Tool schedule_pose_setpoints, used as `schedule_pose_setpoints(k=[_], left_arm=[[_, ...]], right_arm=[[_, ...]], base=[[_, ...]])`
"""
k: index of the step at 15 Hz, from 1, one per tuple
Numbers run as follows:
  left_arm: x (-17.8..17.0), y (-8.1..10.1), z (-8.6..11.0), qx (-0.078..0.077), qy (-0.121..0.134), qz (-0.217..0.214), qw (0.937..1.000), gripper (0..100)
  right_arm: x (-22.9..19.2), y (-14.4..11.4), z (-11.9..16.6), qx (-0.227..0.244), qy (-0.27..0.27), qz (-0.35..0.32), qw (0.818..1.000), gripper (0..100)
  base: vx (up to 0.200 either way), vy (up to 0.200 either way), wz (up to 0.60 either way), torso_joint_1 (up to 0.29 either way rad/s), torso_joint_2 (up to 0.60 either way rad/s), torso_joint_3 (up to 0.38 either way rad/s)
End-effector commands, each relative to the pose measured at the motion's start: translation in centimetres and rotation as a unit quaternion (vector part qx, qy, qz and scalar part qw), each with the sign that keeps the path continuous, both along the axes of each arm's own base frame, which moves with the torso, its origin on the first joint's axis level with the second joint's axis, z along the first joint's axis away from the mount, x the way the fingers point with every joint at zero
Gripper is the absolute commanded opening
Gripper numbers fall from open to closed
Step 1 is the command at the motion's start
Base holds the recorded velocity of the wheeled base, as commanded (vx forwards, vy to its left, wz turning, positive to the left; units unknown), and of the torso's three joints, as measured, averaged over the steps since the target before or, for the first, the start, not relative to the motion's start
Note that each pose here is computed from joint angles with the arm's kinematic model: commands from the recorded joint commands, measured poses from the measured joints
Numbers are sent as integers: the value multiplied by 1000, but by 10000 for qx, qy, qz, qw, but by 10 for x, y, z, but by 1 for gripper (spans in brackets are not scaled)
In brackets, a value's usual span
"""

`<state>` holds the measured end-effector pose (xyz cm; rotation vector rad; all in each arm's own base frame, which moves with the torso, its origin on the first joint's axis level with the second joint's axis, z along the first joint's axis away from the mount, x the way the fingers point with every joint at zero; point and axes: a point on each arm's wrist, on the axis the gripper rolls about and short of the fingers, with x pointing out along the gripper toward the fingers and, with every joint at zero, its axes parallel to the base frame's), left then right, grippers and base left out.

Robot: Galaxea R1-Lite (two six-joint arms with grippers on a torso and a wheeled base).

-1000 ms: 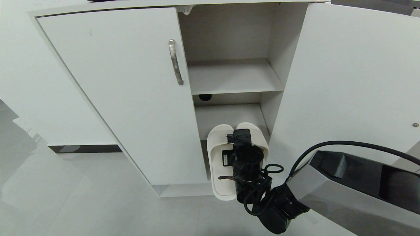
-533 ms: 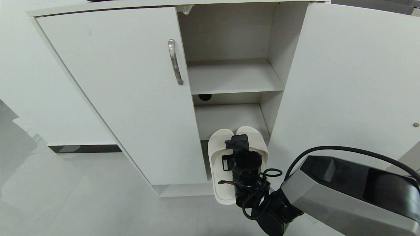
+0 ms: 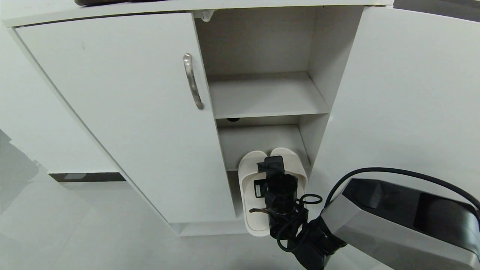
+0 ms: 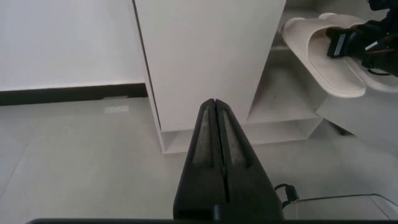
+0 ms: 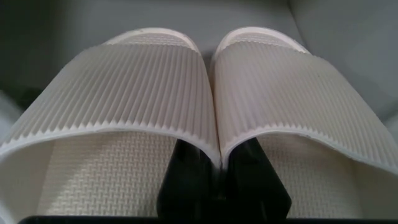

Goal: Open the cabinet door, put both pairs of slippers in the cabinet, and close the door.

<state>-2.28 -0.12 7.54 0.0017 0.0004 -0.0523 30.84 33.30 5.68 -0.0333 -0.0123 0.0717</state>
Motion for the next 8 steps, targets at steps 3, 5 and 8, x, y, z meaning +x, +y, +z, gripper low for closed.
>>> schedule_pose_setpoints(k=[3, 5, 8], left_arm=[[0, 0, 0, -1, 13, 1, 10000, 0], [0, 0, 0, -1, 13, 1, 10000, 0], [0, 0, 0, -1, 13, 1, 10000, 0]], right_arm=[[0, 0, -3, -17, 17, 1, 10000, 0], [0, 0, -2, -11, 11, 1, 10000, 0], [1, 0, -3, -17, 17, -7, 10000, 0]], base=[[200, 0, 0, 2, 1, -1], [200, 0, 0, 2, 0, 0], [67, 0, 0, 1, 2, 1]])
